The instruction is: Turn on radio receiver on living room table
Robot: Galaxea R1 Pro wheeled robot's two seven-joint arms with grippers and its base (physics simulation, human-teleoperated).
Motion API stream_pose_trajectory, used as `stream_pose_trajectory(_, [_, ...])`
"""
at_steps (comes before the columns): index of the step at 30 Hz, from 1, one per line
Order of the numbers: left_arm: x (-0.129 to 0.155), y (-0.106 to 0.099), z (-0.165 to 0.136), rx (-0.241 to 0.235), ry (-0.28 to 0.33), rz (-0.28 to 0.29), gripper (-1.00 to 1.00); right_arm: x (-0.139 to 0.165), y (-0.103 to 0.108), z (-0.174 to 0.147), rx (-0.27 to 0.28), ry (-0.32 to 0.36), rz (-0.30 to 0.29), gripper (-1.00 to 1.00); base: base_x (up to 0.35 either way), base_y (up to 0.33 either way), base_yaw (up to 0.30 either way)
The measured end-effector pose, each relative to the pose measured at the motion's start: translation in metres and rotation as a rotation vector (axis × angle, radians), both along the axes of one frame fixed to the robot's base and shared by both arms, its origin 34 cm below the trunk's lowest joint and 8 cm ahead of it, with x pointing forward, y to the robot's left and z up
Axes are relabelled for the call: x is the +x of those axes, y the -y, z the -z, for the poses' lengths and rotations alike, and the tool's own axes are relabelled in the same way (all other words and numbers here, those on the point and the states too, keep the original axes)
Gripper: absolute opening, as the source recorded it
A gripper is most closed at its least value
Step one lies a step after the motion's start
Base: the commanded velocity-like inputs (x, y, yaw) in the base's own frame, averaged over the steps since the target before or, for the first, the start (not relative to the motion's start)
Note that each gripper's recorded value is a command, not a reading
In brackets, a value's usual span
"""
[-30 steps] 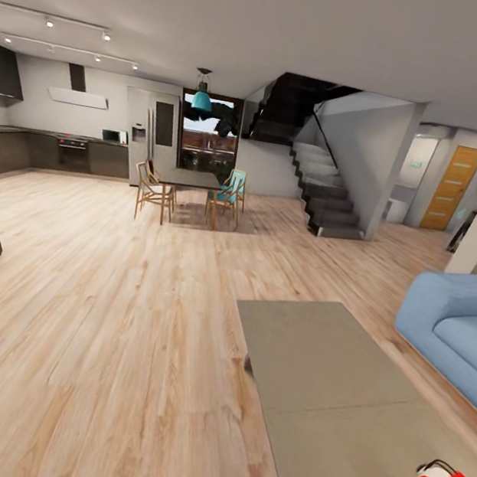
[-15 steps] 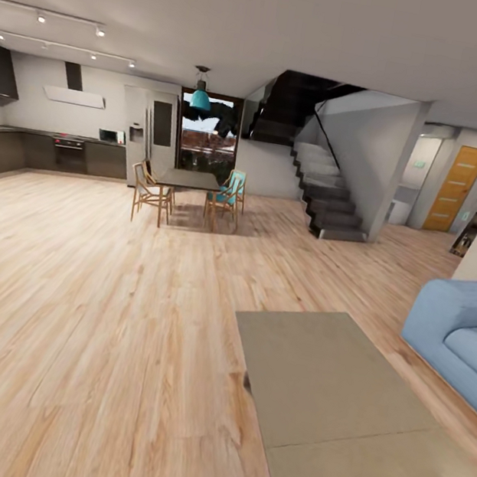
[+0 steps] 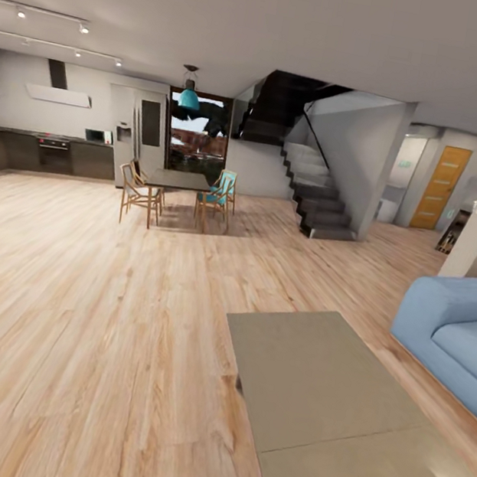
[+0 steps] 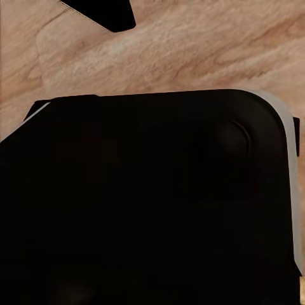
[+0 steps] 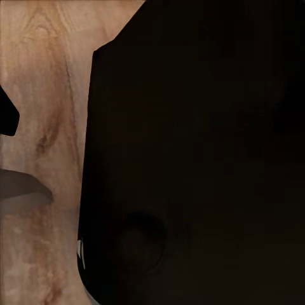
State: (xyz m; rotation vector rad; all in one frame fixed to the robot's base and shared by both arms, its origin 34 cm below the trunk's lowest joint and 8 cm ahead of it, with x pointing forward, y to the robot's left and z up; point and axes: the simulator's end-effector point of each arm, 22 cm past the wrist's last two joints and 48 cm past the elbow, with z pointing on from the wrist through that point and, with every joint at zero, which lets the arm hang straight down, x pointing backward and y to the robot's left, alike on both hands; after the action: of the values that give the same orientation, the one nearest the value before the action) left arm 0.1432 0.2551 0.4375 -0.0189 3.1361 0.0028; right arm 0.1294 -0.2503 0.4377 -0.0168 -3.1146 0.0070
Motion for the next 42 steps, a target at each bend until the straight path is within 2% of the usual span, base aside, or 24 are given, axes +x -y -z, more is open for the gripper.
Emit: stream_pose_trajectory(42, [0.015, 0.0, 0.0, 0.0, 0.038, 0.0, 1.0, 0.014, 0.0, 0.0, -0.001, 0.036, 0.003, 1.0, 0.0, 0.0, -0.223])
